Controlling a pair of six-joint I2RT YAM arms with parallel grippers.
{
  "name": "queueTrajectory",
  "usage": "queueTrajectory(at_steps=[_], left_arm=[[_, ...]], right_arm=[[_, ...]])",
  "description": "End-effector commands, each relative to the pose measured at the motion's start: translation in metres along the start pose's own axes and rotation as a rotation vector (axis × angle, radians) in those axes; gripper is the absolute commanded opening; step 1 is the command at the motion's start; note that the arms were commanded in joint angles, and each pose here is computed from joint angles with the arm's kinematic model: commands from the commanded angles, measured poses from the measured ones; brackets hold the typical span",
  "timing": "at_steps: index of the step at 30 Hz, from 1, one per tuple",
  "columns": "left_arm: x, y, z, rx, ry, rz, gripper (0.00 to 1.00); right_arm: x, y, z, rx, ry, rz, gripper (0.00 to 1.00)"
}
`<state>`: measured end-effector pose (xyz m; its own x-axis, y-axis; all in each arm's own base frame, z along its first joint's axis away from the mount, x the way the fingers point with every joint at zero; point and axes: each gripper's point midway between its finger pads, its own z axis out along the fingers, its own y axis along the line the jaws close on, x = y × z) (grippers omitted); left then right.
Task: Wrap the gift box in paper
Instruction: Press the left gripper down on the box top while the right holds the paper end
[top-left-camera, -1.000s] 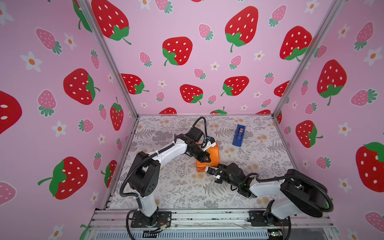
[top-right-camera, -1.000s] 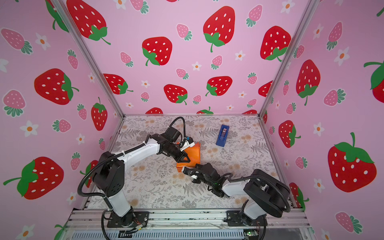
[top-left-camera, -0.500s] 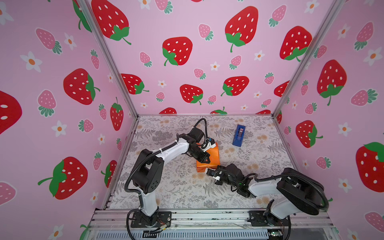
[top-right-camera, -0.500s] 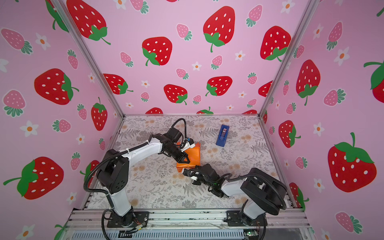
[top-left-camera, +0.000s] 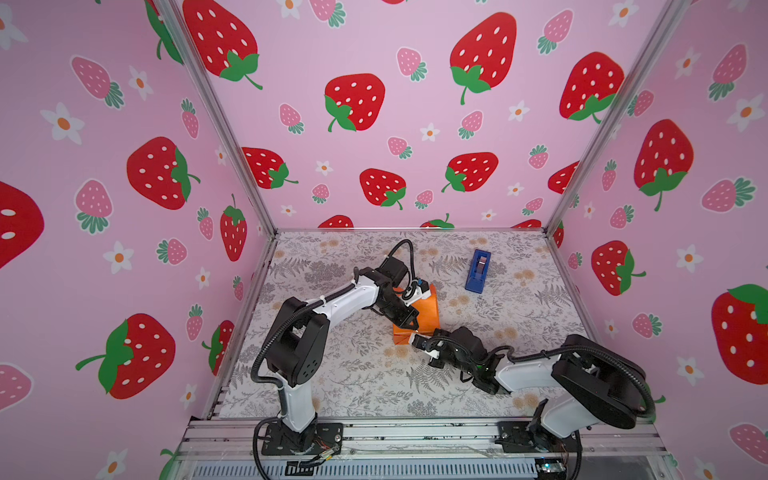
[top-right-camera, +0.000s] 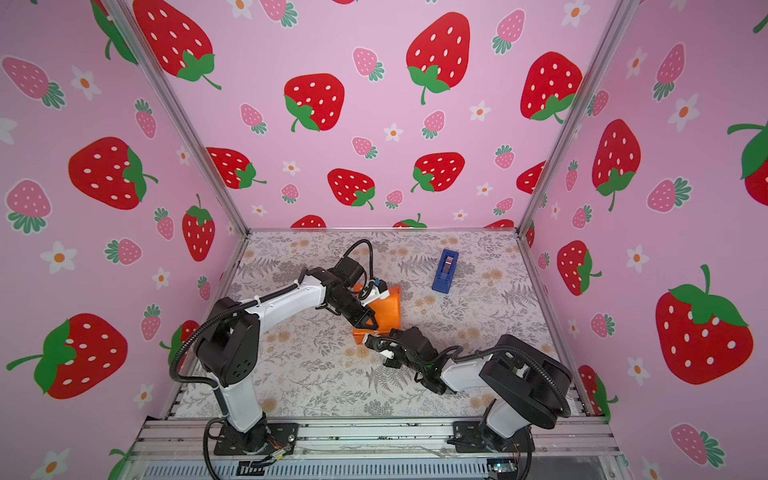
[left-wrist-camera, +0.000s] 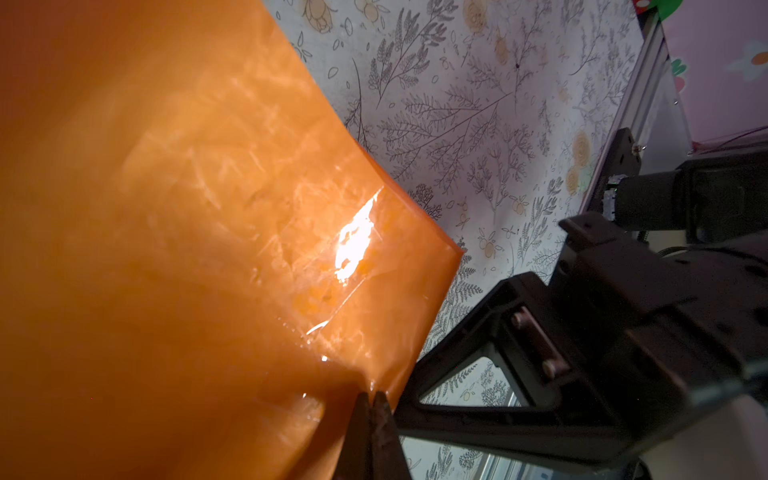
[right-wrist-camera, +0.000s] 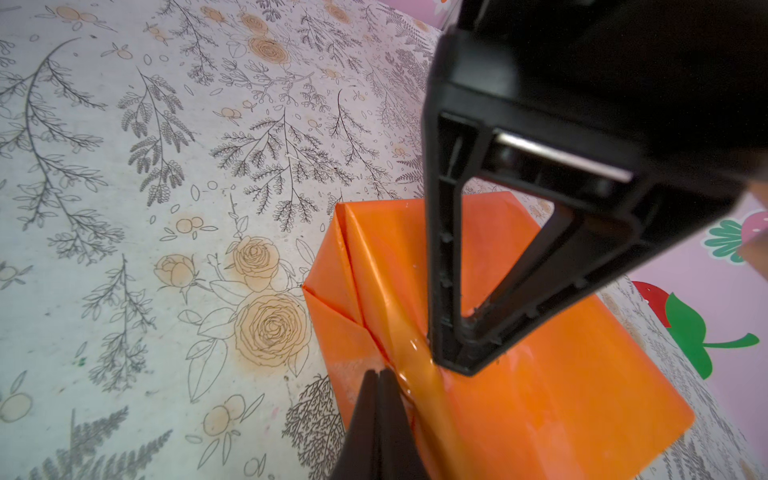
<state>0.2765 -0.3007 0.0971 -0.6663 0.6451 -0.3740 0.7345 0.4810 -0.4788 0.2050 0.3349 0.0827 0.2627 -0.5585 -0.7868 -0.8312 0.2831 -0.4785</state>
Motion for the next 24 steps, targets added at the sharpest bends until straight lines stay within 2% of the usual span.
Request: queueTrajectory(at_steps=[1,15,24], left_arm=[[0.006,-0.001,0.003,0.011,0.034,0.001,0.00],[0.004,0.000,0.000,0.013,0.027,-0.001,0.00],[0.005,-0.001,-0.001,0.012,0.029,0.001,0.00]], right_arm=[[-0.006,-0.003,0.001,0.013,-0.014,-0.008,0.00],[0.012,0.001,0.013,0.014,0.049,-0.065,0.00],[0.005,0.004,0.013,0.002,0.028,-0.072,0.00]])
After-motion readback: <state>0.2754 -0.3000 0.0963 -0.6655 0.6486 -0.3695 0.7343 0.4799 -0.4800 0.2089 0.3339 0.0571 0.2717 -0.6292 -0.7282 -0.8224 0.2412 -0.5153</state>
